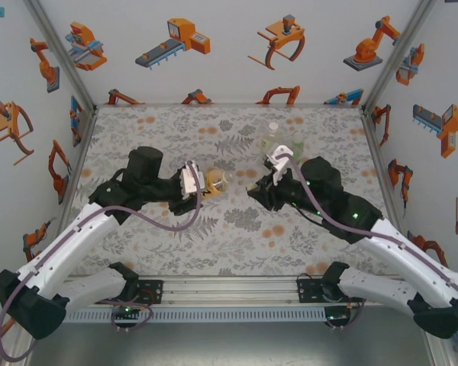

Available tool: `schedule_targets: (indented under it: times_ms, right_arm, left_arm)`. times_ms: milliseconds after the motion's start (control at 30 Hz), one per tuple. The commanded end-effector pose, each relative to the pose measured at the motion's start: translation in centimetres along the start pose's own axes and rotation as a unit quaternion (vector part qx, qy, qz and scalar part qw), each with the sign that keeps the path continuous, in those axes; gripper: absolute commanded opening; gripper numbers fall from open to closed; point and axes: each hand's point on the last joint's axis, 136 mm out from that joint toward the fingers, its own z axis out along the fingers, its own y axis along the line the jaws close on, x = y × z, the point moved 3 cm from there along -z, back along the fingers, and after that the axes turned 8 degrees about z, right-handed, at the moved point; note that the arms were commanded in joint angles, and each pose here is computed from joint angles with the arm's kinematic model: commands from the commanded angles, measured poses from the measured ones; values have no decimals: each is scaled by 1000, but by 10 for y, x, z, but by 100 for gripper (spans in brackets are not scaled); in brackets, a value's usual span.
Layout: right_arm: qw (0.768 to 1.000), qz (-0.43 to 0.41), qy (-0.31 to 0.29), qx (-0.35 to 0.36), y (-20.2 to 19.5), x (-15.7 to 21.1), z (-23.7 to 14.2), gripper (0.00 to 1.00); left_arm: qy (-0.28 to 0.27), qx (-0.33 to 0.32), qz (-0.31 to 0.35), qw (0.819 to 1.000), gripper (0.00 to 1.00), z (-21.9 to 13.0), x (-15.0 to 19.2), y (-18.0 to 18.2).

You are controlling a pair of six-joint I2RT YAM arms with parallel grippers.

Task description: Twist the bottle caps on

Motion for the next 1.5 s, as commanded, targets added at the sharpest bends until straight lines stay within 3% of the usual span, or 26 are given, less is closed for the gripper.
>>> schedule_targets:
  times_ms: [0, 300, 1100, 1467]
  right_arm:
    - [991, -92, -32, -93, 30, -13, -15, 0]
    - [949, -209, -79, -223, 69, -6, -37, 0]
    - [940, -230, -66, -245, 73, 11, -22, 0]
    - [903, -314, -49, -289, 86, 24, -28, 0]
  left_arm:
    - [33, 11, 63, 997, 5, -4, -2, -12]
    - [24, 48, 121, 991, 2, 2, -10, -38]
    - [20, 77, 91, 993, 0, 9, -21, -42]
    - [-31, 216, 56, 974, 0, 4, -41, -71]
